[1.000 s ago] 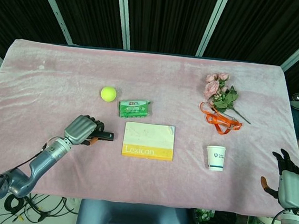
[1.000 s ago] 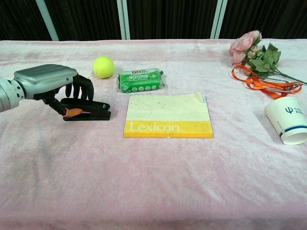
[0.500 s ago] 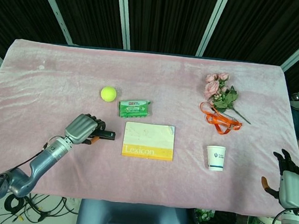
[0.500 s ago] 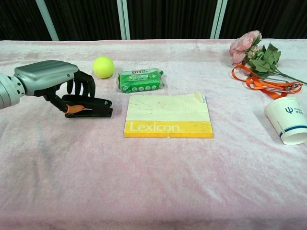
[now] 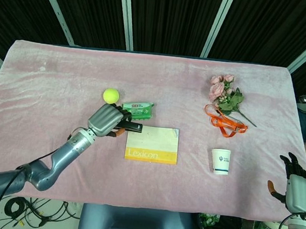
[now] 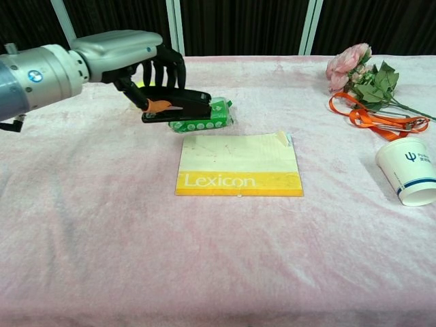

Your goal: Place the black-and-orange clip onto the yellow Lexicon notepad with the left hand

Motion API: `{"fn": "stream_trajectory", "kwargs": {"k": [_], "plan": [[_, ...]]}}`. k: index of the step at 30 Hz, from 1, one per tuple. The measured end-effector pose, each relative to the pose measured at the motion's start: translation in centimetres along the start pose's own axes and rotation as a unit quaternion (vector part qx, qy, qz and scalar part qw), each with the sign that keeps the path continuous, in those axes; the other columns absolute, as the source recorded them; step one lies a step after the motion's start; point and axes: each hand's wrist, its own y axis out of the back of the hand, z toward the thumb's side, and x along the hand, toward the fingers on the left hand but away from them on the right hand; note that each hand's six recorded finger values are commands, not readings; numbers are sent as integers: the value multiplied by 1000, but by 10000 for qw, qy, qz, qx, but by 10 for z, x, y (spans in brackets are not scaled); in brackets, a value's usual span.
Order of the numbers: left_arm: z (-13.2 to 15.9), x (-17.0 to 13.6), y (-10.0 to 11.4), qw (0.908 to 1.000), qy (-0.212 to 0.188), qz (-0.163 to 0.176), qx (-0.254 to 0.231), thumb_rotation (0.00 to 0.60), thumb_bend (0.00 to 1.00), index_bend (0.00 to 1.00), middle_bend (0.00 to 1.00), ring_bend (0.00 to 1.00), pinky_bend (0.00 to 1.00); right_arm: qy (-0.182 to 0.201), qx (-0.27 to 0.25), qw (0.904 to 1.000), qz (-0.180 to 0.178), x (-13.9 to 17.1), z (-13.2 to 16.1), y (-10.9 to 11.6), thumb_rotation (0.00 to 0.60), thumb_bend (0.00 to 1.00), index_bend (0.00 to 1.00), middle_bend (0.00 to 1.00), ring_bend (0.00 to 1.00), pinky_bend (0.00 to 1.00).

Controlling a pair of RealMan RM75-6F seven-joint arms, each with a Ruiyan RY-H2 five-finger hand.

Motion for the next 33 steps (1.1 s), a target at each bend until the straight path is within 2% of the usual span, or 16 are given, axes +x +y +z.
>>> {"fn": "stream_trajectory", "kwargs": {"k": [11, 17, 20, 25, 28, 30, 33], "plan": [[60, 42, -18, 9987, 100, -412, -293, 600, 411, 461, 583, 418, 445, -10, -15, 10000, 4, 0, -2, 1, 600, 244, 175, 64, 190, 233], [79, 49, -33, 9972, 210, -643, -316, 600, 404, 455, 570, 409, 445, -1, -11, 10000, 6, 0, -1, 1, 600, 245, 175, 64, 190, 233], [83, 51, -38, 9972, 267, -656, -254, 600, 365, 449, 551, 391, 441, -9, -25, 10000, -1, 1, -2, 1, 600, 245, 175, 64, 190, 233], [82, 53, -43, 9967, 342, -688, -277, 600, 248, 386, 469, 324, 421, -5, -33, 10000, 10, 1, -2, 1, 600, 244, 175, 64, 190, 233], [83, 54, -43, 9968, 342, -668, -283, 600, 137, 327, 384, 231, 373, 2, -49, 10000, 10, 1, -1, 1, 600, 245, 175, 64, 190, 233], [83, 54, -44, 9967, 335, -687, -257, 600, 45, 268, 295, 127, 294, 0, -42, 10000, 10, 1, -1, 1, 600, 245, 175, 64, 190, 233], [81, 54, -46, 9966, 376, -697, -245, 600, 0, 195, 177, 13, 149, -2, -46, 10000, 8, 1, -2, 1, 600, 245, 175, 64, 190, 233]]}}
